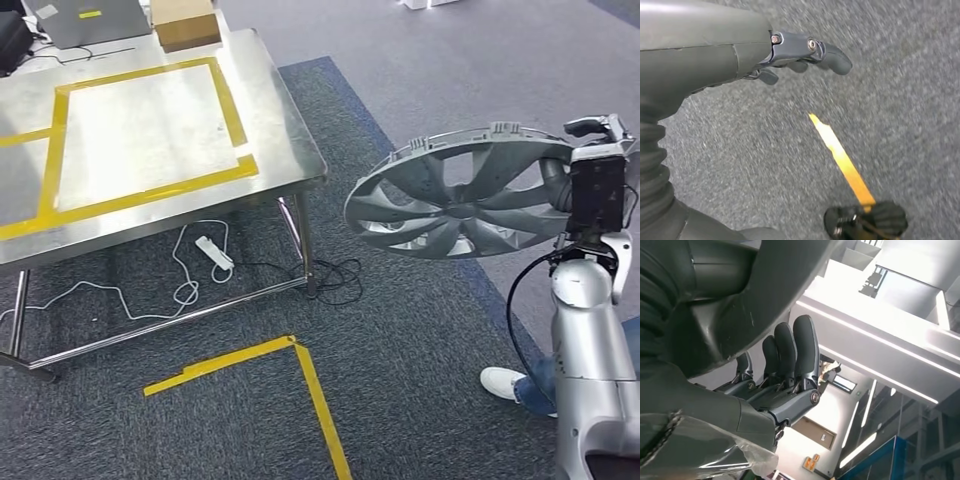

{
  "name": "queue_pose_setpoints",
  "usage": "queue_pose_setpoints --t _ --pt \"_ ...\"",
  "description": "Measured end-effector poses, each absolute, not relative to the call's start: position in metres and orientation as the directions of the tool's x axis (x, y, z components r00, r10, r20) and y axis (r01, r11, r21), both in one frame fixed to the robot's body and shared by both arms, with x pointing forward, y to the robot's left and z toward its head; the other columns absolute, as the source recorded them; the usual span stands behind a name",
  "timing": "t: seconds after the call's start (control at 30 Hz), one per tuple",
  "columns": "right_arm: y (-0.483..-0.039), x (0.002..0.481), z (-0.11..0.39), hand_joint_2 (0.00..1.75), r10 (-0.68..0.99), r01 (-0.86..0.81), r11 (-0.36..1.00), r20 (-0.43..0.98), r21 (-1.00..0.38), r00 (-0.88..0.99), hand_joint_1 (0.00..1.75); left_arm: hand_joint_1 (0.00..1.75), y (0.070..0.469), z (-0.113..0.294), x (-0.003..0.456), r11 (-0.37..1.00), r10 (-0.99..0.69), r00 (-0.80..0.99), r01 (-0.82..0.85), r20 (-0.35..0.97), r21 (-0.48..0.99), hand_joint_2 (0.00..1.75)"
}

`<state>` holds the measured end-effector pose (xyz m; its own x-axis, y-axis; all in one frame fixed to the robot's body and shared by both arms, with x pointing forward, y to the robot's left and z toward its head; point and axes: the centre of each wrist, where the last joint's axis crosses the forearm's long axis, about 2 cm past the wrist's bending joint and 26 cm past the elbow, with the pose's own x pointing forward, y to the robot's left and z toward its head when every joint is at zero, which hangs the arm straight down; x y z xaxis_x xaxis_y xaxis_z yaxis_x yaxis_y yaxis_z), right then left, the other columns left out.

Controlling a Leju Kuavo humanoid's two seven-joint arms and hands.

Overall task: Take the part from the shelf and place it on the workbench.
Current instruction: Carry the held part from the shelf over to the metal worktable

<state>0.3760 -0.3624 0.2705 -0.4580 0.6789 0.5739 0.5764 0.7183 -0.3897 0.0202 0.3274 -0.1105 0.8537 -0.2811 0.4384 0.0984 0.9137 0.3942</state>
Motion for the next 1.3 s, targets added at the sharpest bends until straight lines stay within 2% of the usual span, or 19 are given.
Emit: queue_pose_setpoints --t 0.8,1.3 --pt "-0.384 0.381 0.275 1.75 0.704 0.586 0.692 0.572 -0.421 -0.421 1.75 0.0 0.322 -0.11 0.029 0.906 -0.305 0.839 0.109 0.45 0.409 1.75" --pt "-0.383 0.383 0.274 1.75 0.709 0.576 0.69 0.57 -0.439 -0.415 1.75 0.0 0.323 -0.11 0.028 0.906 -0.301 0.845 0.108 0.441 0.41 1.75"
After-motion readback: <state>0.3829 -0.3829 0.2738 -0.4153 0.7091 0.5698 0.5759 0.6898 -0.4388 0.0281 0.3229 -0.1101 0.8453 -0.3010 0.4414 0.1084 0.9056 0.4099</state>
